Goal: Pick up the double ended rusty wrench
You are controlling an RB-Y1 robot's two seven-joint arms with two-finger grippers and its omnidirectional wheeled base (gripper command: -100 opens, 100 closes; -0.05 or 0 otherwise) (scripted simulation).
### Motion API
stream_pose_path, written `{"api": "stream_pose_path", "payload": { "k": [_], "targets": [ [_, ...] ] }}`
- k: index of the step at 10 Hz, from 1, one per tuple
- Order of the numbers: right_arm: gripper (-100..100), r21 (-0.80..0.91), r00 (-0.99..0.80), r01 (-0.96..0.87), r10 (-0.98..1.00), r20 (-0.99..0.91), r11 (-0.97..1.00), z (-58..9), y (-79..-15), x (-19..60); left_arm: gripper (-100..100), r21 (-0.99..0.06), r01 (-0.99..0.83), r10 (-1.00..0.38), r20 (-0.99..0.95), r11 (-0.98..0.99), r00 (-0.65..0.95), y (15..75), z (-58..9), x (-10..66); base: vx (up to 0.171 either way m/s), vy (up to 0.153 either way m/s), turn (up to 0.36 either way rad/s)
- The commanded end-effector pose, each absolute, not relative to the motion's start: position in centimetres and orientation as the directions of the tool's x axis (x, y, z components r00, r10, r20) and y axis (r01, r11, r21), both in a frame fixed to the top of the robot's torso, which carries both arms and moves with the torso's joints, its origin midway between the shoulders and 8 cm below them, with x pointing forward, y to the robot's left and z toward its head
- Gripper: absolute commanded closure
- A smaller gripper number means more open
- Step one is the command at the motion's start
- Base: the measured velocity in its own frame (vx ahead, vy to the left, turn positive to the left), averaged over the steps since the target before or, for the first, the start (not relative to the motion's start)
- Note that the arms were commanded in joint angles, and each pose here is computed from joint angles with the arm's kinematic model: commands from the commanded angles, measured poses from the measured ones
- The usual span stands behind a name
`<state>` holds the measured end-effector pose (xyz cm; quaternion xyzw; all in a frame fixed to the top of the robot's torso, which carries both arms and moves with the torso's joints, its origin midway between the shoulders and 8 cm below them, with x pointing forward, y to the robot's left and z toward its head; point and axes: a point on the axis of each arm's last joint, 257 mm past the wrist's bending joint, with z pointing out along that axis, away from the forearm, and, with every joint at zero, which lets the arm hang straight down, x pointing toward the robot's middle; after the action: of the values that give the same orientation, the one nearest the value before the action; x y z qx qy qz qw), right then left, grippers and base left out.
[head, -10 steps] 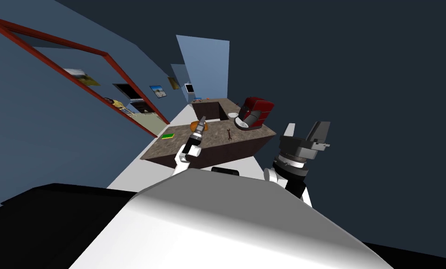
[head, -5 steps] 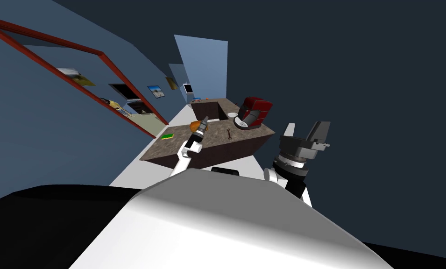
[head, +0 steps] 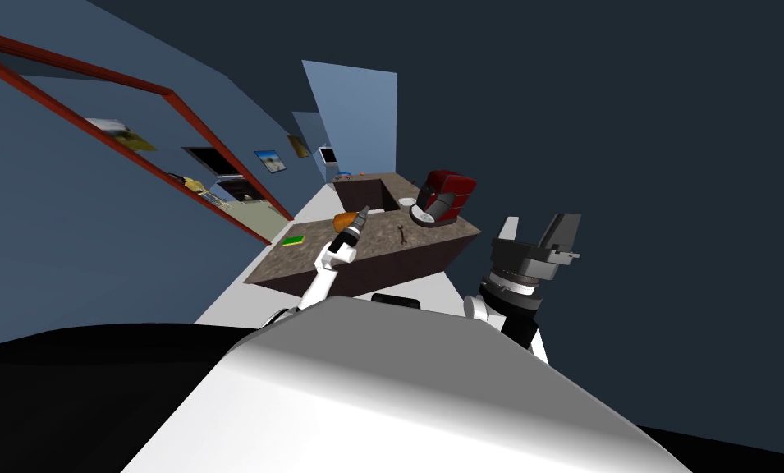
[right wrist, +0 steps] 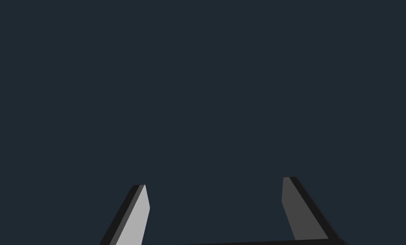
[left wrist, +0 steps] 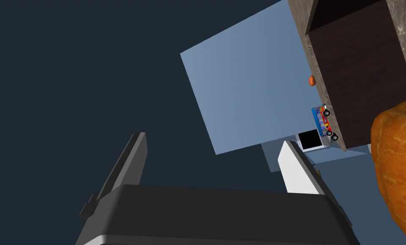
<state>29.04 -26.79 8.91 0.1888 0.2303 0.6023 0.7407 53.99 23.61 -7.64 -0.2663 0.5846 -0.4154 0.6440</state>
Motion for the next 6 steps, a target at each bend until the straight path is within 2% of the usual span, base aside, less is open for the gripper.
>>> {"api": "stream_pose_path", "payload": {
  "k": [1,6],
  "targets": [
    [0,0.557,0.168,-0.805,0.979,-0.114,0.203,8.9,-26.8,29.0,-100,-0.83,0.177,-0.837,-0.544,0.529,-0.05,23.8,-8.8,55.3,-0.021,0.02,-0.053],
    [0,0.557,0.168,-0.805,0.979,-0.114,0.203,8.9,-26.8,29.0,-100,-0.816,0.064,-0.808,-0.578,0.575,-0.111,24.3,-11.6,58.3,-0.011,0.009,-0.055]
  ]
}}
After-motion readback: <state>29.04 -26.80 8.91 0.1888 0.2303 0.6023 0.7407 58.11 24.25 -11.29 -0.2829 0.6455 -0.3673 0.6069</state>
